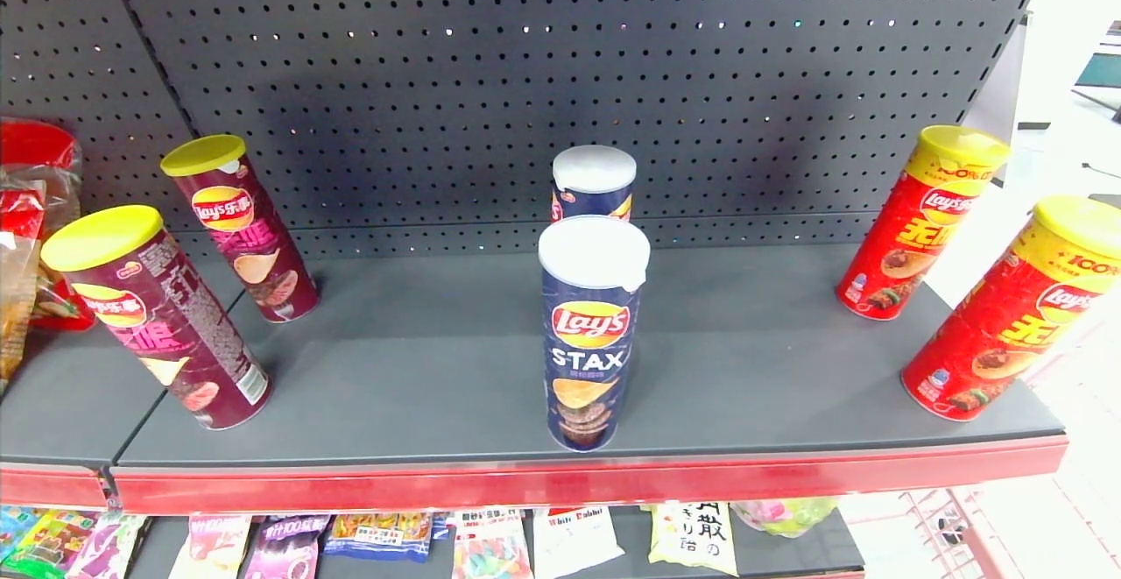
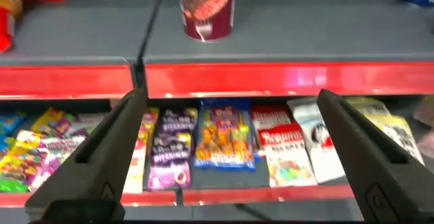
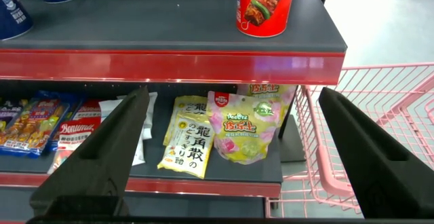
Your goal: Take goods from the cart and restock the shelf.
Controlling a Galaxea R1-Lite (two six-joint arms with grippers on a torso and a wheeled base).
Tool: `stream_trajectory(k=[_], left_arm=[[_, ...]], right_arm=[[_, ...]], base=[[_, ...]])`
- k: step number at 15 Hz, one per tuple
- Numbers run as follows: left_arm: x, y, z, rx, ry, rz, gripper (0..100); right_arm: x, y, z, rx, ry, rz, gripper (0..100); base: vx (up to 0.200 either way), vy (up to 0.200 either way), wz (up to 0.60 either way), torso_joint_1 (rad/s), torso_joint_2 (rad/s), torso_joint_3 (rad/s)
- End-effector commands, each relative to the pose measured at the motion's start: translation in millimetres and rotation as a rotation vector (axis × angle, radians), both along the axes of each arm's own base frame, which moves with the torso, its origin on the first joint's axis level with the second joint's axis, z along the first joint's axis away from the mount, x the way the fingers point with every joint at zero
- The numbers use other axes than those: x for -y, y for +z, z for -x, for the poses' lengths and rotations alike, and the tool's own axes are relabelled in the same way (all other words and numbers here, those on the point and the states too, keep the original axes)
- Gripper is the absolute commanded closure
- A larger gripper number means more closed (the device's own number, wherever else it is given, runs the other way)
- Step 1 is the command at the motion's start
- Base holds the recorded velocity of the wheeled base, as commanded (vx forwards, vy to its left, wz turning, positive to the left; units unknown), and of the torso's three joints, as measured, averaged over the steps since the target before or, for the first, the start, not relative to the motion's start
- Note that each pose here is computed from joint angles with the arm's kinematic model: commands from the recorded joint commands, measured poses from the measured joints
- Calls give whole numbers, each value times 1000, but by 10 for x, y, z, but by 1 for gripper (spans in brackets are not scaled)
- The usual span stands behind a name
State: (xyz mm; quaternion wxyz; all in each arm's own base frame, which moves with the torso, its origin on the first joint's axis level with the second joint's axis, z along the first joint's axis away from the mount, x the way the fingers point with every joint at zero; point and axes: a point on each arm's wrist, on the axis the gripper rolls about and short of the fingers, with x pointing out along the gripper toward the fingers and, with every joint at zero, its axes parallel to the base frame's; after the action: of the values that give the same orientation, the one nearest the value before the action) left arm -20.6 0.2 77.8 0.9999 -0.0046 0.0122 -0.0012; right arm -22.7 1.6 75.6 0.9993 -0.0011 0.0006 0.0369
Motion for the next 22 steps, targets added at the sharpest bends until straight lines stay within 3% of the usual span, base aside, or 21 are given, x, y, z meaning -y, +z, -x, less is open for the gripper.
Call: stream_trajectory(k=[1, 4, 22], left_arm=[[1, -20, 22, 28, 1, -8, 0], [11, -21, 22, 26, -42, -9, 0], [5, -21, 22, 26, -17, -6, 0]], right_arm=[[0, 1, 0, 1, 1, 1, 0], [0, 1, 0, 1, 1, 1, 0], [0, 0, 0, 0, 1, 1, 0]], base=[[0, 0, 0, 0, 0, 0], [0, 0, 0, 0, 0, 0], [0, 0, 0, 0, 0, 0]])
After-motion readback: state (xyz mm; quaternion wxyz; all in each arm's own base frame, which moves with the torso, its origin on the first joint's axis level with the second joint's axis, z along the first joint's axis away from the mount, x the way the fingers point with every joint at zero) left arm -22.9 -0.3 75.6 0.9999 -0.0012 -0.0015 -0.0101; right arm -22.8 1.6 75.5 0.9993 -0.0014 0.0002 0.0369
